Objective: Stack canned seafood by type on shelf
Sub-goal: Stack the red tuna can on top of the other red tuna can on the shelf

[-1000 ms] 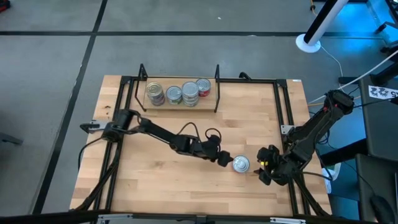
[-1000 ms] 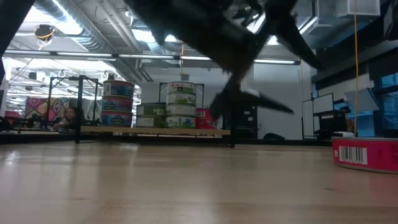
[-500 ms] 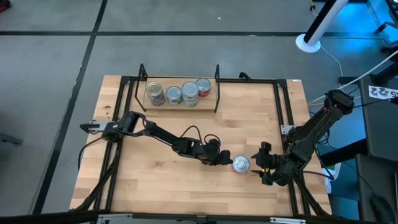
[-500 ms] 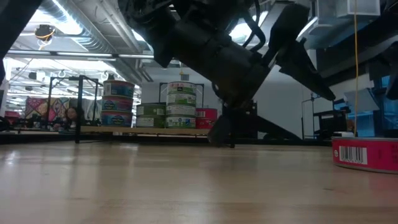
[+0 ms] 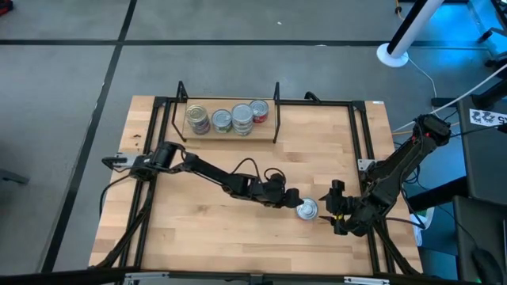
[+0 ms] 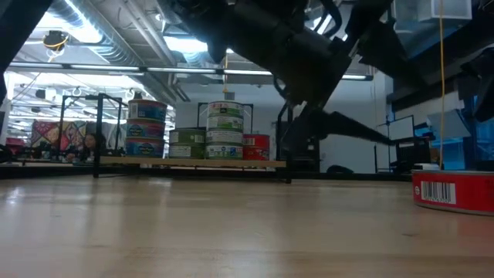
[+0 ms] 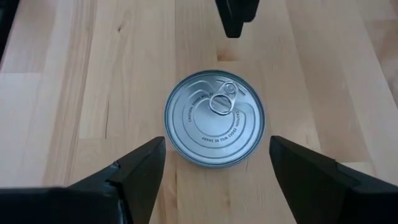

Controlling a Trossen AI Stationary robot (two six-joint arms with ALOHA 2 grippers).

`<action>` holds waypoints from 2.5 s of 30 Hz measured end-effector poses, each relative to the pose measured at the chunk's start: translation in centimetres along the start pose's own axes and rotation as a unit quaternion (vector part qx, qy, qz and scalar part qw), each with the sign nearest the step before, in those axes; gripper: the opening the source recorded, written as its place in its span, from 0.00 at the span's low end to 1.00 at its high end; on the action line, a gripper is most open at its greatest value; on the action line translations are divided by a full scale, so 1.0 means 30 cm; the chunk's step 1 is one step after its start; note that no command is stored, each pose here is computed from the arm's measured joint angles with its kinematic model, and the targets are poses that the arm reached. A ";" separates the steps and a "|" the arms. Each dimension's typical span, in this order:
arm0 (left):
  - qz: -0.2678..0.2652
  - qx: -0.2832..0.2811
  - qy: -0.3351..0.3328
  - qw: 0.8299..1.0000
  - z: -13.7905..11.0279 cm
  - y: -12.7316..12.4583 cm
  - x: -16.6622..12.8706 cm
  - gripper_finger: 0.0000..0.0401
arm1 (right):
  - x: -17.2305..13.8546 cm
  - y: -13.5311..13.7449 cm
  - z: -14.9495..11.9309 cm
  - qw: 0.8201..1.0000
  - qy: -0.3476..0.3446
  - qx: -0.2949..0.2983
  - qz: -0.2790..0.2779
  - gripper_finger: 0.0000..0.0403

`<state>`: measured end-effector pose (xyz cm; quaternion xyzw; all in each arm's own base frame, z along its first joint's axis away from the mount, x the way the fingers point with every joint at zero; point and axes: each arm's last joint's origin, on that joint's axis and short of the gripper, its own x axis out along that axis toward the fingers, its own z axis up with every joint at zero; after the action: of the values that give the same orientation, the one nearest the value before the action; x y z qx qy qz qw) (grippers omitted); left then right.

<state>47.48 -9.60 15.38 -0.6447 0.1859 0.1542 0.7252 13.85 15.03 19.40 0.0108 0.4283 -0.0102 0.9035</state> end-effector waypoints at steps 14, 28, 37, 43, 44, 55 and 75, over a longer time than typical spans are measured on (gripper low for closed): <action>0.034 -0.030 0.030 0.998 -0.036 0.076 0.086 0.72 | 0.000 0.002 0.002 1.000 -0.002 -0.011 0.003 0.72; 0.069 -0.055 0.040 0.995 -0.003 0.105 0.132 0.70 | 0.000 0.003 0.001 1.000 0.005 -0.011 0.009 0.72; 0.075 -0.048 0.040 0.995 0.001 0.109 0.131 0.49 | 0.000 0.003 0.000 1.000 0.005 -0.025 0.008 0.72; 0.079 -0.046 0.039 0.995 0.004 0.112 0.131 0.39 | 0.000 0.003 0.000 1.000 0.005 -0.024 0.009 0.72; 0.084 -0.046 0.039 0.995 0.004 0.115 0.131 0.38 | 0.000 0.003 0.000 1.000 0.005 -0.024 0.009 0.72; 0.096 -0.032 0.039 0.994 0.020 0.122 0.131 0.26 | 0.000 0.003 0.000 1.000 0.005 -0.024 0.009 0.72; 0.082 0.001 0.034 0.996 0.041 0.120 0.137 0.00 | 0.000 0.004 -0.001 1.000 0.012 -0.024 0.016 0.72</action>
<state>49.53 -8.01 10.41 -0.6318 0.2627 0.1909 0.7038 13.83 15.16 19.39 -0.0044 0.4388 0.0146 0.8985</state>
